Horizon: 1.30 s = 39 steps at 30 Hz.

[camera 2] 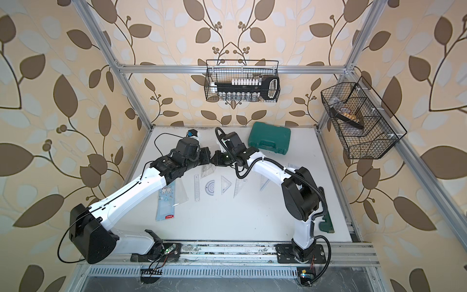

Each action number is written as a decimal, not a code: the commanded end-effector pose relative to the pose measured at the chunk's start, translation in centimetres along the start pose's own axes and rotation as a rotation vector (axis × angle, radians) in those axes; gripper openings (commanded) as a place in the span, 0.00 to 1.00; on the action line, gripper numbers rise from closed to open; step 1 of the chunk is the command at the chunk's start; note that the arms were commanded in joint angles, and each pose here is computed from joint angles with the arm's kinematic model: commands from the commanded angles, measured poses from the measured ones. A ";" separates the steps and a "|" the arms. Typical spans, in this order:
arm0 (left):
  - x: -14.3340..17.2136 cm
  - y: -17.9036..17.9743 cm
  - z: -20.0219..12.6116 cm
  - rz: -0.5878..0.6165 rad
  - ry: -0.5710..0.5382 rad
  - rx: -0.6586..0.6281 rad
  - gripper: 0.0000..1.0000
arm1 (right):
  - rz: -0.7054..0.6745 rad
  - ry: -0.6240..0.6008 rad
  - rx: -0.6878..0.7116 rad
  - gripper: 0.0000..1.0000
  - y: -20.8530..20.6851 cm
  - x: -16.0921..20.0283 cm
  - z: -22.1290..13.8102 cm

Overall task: Open the ruler set and take out the ruler
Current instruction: Take out the ruler from the ruler set bag.

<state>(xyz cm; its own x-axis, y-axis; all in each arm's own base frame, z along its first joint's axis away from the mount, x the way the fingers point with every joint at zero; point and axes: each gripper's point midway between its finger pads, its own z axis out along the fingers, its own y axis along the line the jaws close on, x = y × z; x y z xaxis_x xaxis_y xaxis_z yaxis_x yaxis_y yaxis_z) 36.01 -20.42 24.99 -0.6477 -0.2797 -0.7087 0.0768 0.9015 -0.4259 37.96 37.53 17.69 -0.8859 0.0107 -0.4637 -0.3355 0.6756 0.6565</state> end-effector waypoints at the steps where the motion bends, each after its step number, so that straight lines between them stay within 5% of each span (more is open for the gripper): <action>1: -1.9 -1.4 -1.3 -0.016 -0.077 0.052 0.00 | -0.002 -0.001 -0.029 0.12 0.9 0.1 -0.5; 8: -1.3 -0.9 -0.7 -0.001 -0.057 0.026 0.00 | -0.007 -0.028 -0.036 0.00 1.5 -1.1 -0.7; 25: -1.2 0.4 2.7 0.034 -0.032 -0.093 0.00 | -0.017 -0.169 0.043 0.00 -0.2 -3.8 -8.3; 34: -2.6 2.9 1.8 0.073 -0.068 -0.203 0.00 | -0.007 -0.203 0.093 0.00 -2.8 -2.9 -12.8; 39: -2.9 4.4 0.3 0.076 -0.074 -0.226 0.00 | 0.036 -0.170 0.088 0.00 -5.7 -3.2 -12.0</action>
<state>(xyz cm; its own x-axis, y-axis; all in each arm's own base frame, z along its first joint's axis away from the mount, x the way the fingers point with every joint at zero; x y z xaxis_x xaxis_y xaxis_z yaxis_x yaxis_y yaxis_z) 38.89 -17.57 22.30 -0.6407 -0.2230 -0.7347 -0.0456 0.9662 -0.2536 38.57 25.32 24.76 -0.7978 0.1803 -0.5753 -0.2794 0.7349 0.6179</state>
